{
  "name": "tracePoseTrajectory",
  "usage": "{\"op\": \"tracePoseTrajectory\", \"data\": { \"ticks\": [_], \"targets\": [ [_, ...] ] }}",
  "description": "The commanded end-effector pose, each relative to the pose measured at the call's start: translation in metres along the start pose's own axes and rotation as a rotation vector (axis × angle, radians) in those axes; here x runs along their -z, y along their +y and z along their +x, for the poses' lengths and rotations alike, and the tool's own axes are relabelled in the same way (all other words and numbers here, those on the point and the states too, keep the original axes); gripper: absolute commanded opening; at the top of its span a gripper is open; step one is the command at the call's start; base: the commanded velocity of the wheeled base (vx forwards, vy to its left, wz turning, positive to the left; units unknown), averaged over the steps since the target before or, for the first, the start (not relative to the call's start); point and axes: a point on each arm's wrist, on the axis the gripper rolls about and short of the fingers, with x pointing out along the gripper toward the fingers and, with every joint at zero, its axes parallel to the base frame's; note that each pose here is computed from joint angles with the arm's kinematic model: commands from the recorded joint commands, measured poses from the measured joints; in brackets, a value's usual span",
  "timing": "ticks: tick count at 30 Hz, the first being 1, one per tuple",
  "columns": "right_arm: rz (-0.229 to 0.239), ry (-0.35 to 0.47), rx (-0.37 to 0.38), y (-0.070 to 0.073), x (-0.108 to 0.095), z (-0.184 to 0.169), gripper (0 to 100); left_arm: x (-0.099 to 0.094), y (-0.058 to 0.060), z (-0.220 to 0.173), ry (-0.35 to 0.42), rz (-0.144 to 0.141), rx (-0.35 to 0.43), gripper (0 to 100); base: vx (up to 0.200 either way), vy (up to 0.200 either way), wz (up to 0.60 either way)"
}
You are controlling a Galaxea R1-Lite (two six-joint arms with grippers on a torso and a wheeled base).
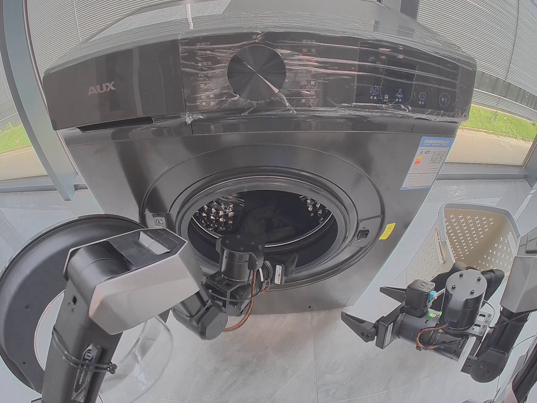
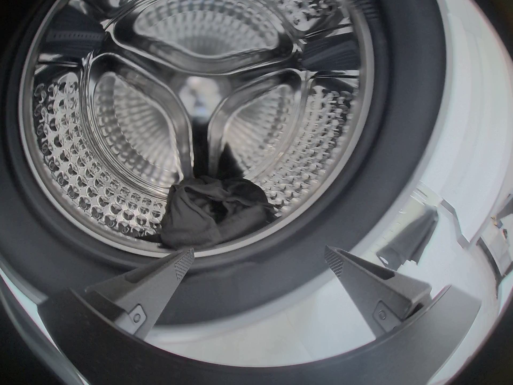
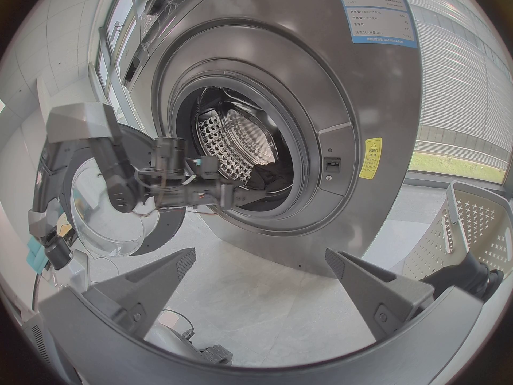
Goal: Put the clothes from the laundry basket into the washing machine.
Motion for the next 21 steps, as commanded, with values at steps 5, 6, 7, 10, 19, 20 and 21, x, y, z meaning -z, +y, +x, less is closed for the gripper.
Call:
{"op": "tracePoseTrajectory", "data": {
  "ticks": [5, 6, 7, 10, 19, 20, 21],
  "targets": [
    [-0.002, -0.056, -0.008, 0.001, -0.011, -0.01, 100, -0.073, -0.041, -0.159, -0.113, 0.003, 0.202, 100, 0.0, 0.0, 0.0],
    [-0.007, -0.07, -0.01, 0.002, -0.014, -0.012, 100, -0.076, -0.041, -0.174, -0.121, 0.002, 0.217, 100, 0.0, 0.0, 0.0],
    [-0.007, -0.088, -0.012, 0.003, -0.017, -0.015, 100, -0.08, -0.04, -0.19, -0.132, 0.001, 0.235, 100, 0.0, 0.0, 0.0],
    [-0.01, -0.157, -0.021, 0.007, -0.029, -0.026, 100, -0.093, -0.033, -0.23, -0.182, -0.021, 0.264, 100, 0.0, 0.0, 0.0],
    [0.026, -0.292, 0.06, -0.001, -0.045, -0.073, 100, -0.095, 0.015, -0.303, -0.257, -0.145, 0.205, 100, 0.0, 0.0, 0.0],
    [0.029, -0.312, 0.074, -0.004, -0.048, -0.076, 100, -0.093, 0.019, -0.304, -0.255, -0.152, 0.186, 100, 0.0, 0.0, 0.0],
    [0.028, -0.341, 0.103, -0.009, -0.051, -0.081, 100, -0.089, 0.024, -0.307, -0.251, -0.158, 0.163, 100, 0.0, 0.0, 0.0]
  ]
}}
